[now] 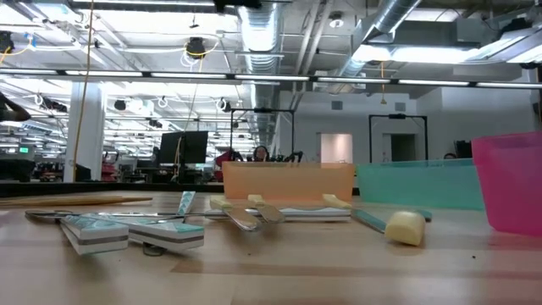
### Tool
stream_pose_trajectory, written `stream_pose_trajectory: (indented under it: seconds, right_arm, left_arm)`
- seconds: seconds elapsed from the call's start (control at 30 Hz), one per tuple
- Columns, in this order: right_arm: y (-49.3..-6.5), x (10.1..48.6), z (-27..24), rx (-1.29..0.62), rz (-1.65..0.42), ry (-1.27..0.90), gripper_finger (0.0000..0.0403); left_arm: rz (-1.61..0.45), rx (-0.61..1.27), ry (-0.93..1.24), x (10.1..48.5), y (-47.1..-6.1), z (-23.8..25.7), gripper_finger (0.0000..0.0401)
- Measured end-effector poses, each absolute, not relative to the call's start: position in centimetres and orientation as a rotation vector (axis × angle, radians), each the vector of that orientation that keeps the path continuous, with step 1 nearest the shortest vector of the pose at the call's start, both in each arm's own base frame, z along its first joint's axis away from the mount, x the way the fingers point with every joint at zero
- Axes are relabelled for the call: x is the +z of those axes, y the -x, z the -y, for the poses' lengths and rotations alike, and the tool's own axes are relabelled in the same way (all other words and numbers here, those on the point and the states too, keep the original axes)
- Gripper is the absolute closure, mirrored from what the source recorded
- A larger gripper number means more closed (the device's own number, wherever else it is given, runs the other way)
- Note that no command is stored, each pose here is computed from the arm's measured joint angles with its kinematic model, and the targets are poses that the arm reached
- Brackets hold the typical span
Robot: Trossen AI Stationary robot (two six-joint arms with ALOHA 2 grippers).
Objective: Sort silverware by color (type)
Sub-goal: Put the white patterned knife into the blue bin
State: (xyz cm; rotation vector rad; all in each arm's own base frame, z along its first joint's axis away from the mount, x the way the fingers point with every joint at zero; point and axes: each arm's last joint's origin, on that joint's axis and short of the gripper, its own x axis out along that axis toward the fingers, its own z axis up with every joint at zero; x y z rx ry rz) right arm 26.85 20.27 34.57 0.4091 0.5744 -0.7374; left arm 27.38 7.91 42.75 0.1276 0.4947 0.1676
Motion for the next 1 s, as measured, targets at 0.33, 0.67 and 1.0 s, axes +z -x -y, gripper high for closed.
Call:
stream_pose_trajectory:
  seconds: [0.33,0.67,1.0]
  right_arm:
    - [-26.8,34.6,-20.6,-0.722,-0.573,-0.421,0.0175]
    - [-27.3,34.6,-19.9,-0.745,-0.557,-0.430,0.0175]
    - [-28.4,34.6,-18.6,-0.780,-0.556,-0.421,0.0175]
  left_arm:
    - [-0.410,0.101,-0.027,40.1,-17.9,2.6,0.0227]
    - [-0.516,0.201,0.172,30.7,-14.4,7.9,0.0227]
    - [-0.721,0.409,0.254,24.8,-15.4,10.2,0.0228]
